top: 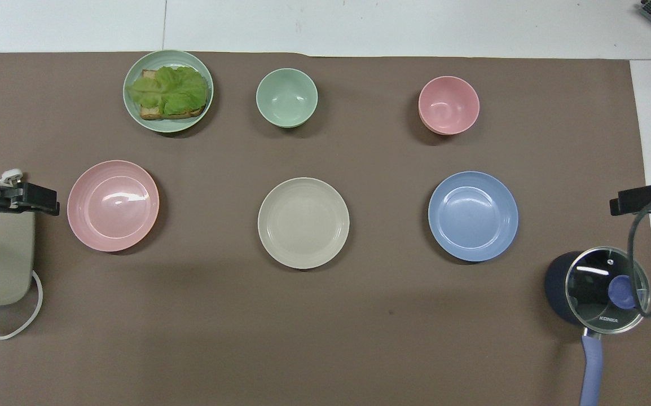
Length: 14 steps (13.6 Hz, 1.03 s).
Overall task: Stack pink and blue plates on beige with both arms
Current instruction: 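Move the left gripper toward the rim of the pink plate, then grasp the pink plate rim with the left gripper and lift it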
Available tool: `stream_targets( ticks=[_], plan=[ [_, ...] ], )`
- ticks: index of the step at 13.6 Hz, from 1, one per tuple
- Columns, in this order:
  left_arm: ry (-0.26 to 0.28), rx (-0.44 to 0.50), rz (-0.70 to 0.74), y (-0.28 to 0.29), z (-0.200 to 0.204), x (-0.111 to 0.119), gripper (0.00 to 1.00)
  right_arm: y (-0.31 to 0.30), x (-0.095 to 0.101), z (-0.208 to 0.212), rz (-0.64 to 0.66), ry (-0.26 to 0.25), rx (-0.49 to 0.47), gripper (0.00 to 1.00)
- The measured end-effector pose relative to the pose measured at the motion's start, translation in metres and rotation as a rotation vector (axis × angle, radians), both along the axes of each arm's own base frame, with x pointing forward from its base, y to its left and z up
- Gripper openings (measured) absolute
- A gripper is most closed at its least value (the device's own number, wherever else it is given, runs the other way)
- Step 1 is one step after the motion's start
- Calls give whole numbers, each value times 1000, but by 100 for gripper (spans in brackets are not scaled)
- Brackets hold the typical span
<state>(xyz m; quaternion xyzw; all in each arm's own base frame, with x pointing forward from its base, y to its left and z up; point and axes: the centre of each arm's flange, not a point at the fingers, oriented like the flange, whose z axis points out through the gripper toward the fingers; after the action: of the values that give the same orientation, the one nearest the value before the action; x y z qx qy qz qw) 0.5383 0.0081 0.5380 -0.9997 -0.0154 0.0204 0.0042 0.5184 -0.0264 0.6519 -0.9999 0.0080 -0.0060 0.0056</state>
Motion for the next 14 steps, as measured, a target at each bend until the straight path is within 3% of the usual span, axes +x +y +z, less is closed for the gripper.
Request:
stream_targets(
  ticks=[4, 9, 14],
  plan=[
    [0, -4, 32, 19, -47, 6, 100, 0, 0, 0, 0, 0, 0, 100],
    [-11, -15, 52, 40, -136, 31, 100, 0, 0, 0, 0, 0, 0, 100],
    [17, -23, 95, 69, -178, 36, 100, 0, 0, 0, 0, 0, 0, 100]
  ],
)
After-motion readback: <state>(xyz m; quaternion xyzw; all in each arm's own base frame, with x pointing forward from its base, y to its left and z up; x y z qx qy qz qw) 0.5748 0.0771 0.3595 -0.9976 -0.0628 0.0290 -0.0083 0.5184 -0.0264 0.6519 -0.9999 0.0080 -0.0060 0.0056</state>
